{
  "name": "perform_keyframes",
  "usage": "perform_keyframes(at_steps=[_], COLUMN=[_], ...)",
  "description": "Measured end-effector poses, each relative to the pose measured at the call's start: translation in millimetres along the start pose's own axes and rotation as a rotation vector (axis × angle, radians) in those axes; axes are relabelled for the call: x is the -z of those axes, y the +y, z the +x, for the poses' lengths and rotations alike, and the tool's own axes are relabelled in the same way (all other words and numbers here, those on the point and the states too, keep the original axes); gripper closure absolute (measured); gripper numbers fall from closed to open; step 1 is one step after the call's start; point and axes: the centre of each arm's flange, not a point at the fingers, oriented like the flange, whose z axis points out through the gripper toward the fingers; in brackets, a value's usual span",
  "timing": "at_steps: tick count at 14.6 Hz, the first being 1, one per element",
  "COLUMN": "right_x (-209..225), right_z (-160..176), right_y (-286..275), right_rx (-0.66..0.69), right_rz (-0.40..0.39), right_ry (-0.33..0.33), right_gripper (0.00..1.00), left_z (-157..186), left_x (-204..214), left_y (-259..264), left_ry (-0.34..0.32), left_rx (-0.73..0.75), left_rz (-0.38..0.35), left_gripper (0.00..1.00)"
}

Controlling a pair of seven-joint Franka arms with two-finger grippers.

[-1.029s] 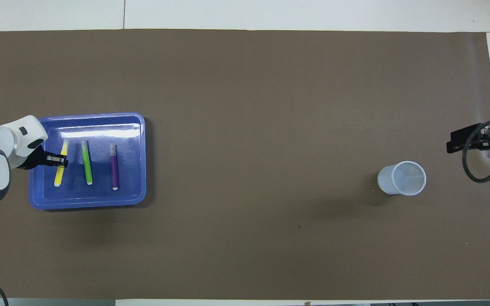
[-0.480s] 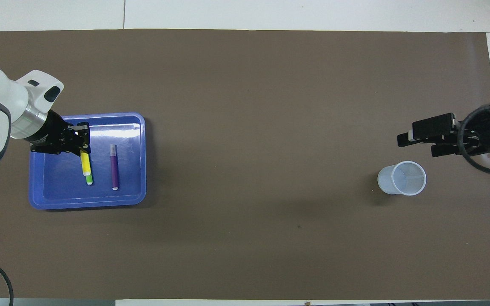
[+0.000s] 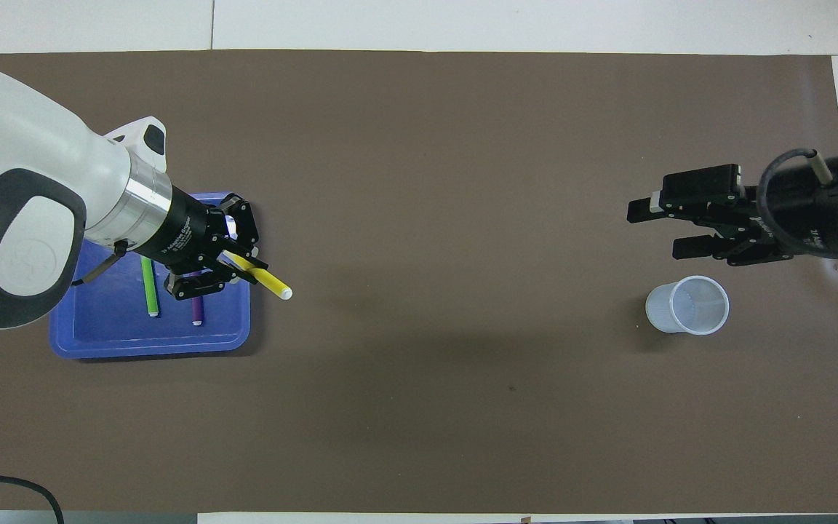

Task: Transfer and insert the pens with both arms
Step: 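Carry the yellow pen toward the right gripper while the right gripper approaches, then close the right gripper on the yellow pen tip held by the left gripper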

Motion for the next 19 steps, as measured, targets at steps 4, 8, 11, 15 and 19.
perform_keyframes(at_steps=[4,8,11,15,19], right_x=[-34,-82,-101,-111,-123], right_z=[-13,-40,-56,-67,-74], right_y=[-22,-54,-68,-82,-85], right_rx=[-0.021,0.021,0.048,0.033,0.024], right_rz=[0.081,0.100,0.101,0.113,0.113], right_ry=[0.032,0.099,0.101,0.110,0.115], right_gripper=[0.00,0.00,0.00,0.03,0.05], left_z=[-43,-78,-106,-116,-123], left_x=[-17,-38,-51,-64,-69], left_y=[21,31,37,35,33], left_ry=[-0.123,-0.230,-0.261,-0.334,-0.404], left_rx=[0.255,0.389,0.473,0.535,0.571], left_rz=[-0.098,-0.141,-0.181,-0.218,-0.238], left_gripper=[0.83,0.83,0.83,0.83,0.83])
